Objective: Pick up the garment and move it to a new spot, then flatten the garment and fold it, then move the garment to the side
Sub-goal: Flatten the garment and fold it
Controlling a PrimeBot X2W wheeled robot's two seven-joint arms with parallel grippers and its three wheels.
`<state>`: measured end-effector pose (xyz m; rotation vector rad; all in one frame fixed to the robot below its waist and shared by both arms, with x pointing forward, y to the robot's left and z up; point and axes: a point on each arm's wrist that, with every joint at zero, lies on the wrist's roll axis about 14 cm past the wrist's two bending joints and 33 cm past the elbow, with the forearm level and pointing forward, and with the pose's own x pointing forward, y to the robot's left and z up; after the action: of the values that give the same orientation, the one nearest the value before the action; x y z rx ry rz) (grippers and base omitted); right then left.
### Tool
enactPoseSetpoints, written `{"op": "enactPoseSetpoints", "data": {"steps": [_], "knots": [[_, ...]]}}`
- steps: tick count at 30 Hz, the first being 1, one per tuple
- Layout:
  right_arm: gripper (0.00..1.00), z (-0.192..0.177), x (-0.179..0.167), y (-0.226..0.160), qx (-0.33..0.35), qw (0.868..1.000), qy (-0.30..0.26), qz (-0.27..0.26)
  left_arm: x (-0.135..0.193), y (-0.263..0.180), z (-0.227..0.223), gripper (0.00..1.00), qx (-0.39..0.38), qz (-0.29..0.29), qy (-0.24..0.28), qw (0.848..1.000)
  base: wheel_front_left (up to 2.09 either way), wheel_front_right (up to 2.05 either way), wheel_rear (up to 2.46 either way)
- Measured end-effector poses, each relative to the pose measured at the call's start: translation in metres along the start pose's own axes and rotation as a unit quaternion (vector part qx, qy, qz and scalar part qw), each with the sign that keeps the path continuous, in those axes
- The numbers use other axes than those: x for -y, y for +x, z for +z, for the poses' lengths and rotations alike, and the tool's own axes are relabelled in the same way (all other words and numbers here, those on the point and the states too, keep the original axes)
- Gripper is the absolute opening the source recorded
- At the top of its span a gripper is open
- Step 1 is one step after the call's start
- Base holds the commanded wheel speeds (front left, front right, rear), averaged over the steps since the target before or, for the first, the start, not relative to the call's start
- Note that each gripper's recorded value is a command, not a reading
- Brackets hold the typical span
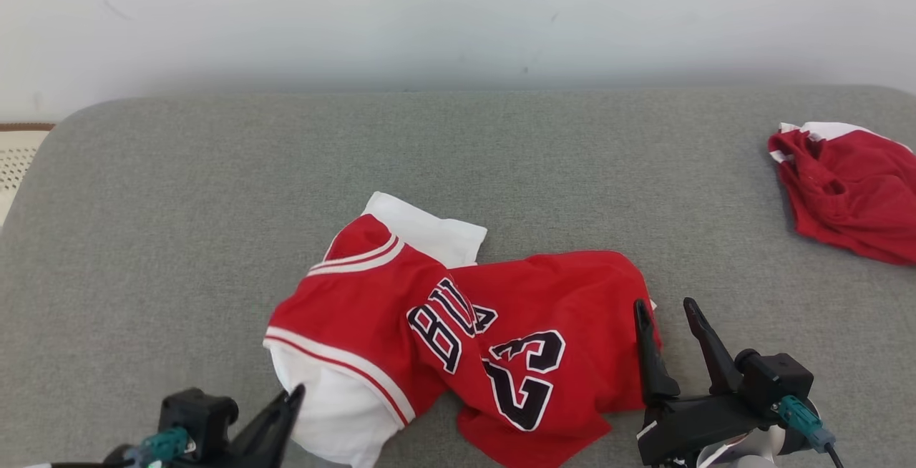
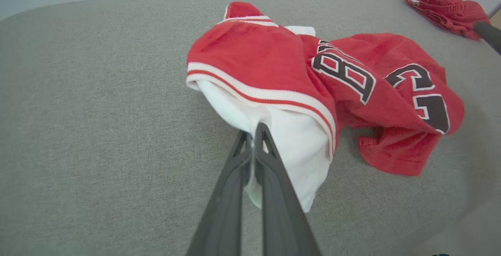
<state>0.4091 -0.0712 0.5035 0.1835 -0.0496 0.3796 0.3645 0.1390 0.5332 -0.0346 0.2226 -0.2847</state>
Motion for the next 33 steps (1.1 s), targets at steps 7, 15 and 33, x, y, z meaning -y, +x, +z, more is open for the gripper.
{"op": "enactPoseSetpoints", "data": {"steps": [7, 15, 33], "knots": [[1.0, -0.004, -0.001, 0.001, -0.006, 1.0, -0.001, 0.003, -0.001, -0.001, -0.03, 0.0, -0.031, 0.012, -0.036, 0.999, 0.0, 0.0, 0.0], [1.0, -0.003, 0.009, -0.002, -0.007, 1.0, -0.008, -0.006, -0.011, 0.008, -0.019, 1.0, 0.039, 0.039, -0.041, 0.998, 0.0, 0.0, 0.0], [1.0, 0.003, 0.028, -0.016, -0.004, 0.999, -0.019, -0.035, -0.067, -0.017, 0.03, 1.0, 0.209, 0.185, -0.01, 0.96, 0.0, 0.0, 0.0]]}}
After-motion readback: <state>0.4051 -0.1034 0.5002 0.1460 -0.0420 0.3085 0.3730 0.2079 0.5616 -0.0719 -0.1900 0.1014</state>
